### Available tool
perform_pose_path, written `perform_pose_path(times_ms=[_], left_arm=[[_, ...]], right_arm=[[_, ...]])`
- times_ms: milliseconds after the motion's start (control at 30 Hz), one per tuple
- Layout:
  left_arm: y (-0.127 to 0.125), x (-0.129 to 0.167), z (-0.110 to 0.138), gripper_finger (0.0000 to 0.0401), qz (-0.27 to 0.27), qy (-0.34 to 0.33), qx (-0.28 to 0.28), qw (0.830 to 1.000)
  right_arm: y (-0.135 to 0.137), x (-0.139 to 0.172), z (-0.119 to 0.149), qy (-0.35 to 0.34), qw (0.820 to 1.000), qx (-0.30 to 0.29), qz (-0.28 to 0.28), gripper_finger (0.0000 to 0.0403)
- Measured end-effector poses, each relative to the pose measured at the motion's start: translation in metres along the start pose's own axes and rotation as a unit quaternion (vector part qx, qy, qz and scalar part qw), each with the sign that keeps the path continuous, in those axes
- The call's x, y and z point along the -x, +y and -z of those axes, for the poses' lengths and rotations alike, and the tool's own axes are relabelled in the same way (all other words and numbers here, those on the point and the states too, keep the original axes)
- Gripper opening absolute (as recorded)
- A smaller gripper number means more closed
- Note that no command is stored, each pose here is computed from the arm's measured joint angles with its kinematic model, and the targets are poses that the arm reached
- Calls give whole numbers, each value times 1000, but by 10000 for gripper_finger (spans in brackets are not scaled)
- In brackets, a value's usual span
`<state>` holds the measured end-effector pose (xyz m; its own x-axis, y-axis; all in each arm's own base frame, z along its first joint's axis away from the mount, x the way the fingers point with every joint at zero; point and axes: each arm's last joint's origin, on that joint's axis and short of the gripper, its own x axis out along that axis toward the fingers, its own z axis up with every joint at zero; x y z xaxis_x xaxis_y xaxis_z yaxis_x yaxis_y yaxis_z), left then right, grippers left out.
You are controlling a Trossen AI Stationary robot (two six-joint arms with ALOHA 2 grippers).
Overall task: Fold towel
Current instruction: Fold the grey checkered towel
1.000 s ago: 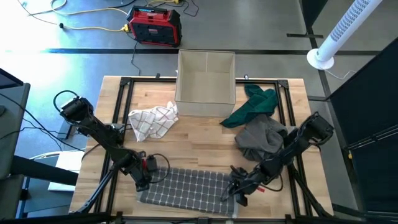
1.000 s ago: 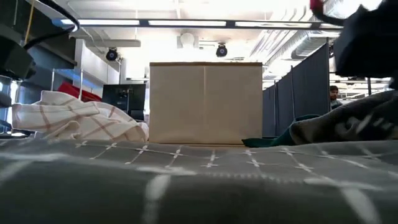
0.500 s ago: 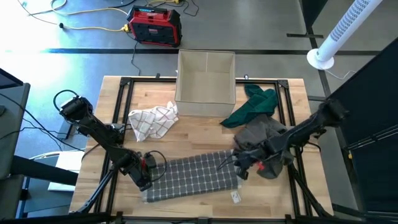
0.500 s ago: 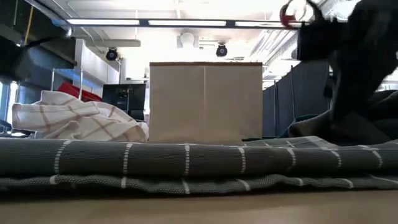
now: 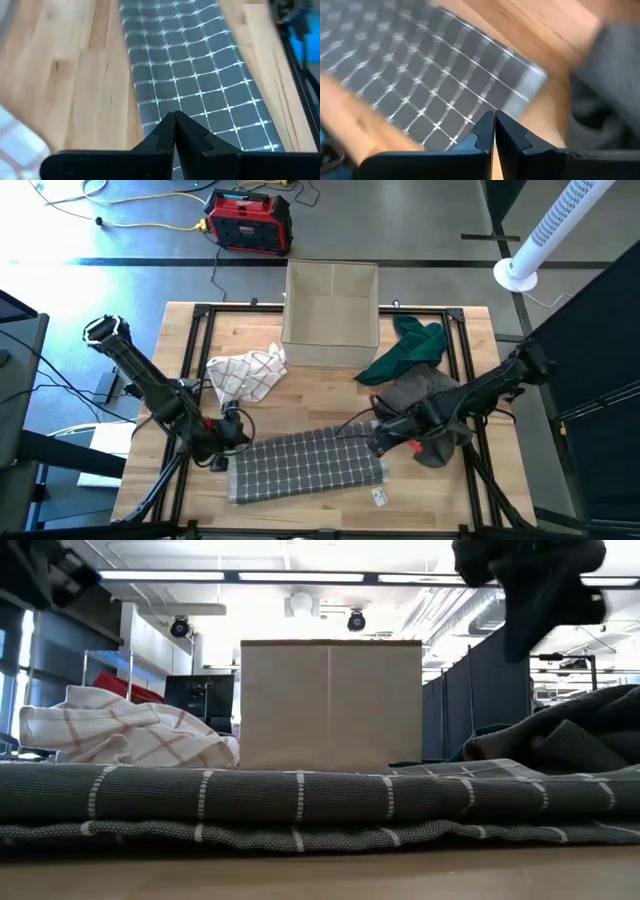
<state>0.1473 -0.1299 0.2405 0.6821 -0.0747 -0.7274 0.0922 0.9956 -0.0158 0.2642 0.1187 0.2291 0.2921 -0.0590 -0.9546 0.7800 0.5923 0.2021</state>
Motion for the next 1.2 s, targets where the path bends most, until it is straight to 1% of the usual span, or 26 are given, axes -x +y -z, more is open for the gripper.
perform_pose_path(times_ms=[33, 133, 200, 267, 400, 500, 633, 667, 1033, 1133, 1200], left_arm=[[2, 4, -1, 0, 1, -9, -16, 1000], [5, 11, -2, 0, 9, -23, -37, 999], [5, 12, -2, 0, 13, -23, -44, 999], [3, 13, -1, 0, 23, -19, -48, 998], [-3, 12, 10, 0, 44, 2, -65, 997], [-7, 10, 22, 0, 52, 16, -75, 996], [-12, 9, 35, 0, 63, 30, -60, 996], [-14, 10, 37, 0, 68, 29, -60, 995], [-28, 18, 55, 0, 97, 23, -82, 992], [-29, 13, 70, 0, 104, 39, -57, 992], [-29, 9, 82, 0, 116, 53, -30, 991]], right_arm=[[2, -2, 0, 3, 1000, -19, 16, 0], [4, -21, 6, 19, 995, -72, 66, 0], [7, -35, 9, 49, 992, -81, 84, 5], [9, -46, 12, 66, 990, -83, 95, 19], [15, -62, 13, 60, 990, -86, 92, 69], [19, -66, 12, 51, 991, -97, 76, 114], [18, -67, 8, 46, 989, -119, 78, 167], [18, -68, 8, 46, 989, -119, 80, 174], [17, -96, 11, 45, 985, -122, 118, 200], [19, -100, 11, 52, 984, -127, 117, 187], [20, -102, 12, 61, 983, -129, 114, 159]])
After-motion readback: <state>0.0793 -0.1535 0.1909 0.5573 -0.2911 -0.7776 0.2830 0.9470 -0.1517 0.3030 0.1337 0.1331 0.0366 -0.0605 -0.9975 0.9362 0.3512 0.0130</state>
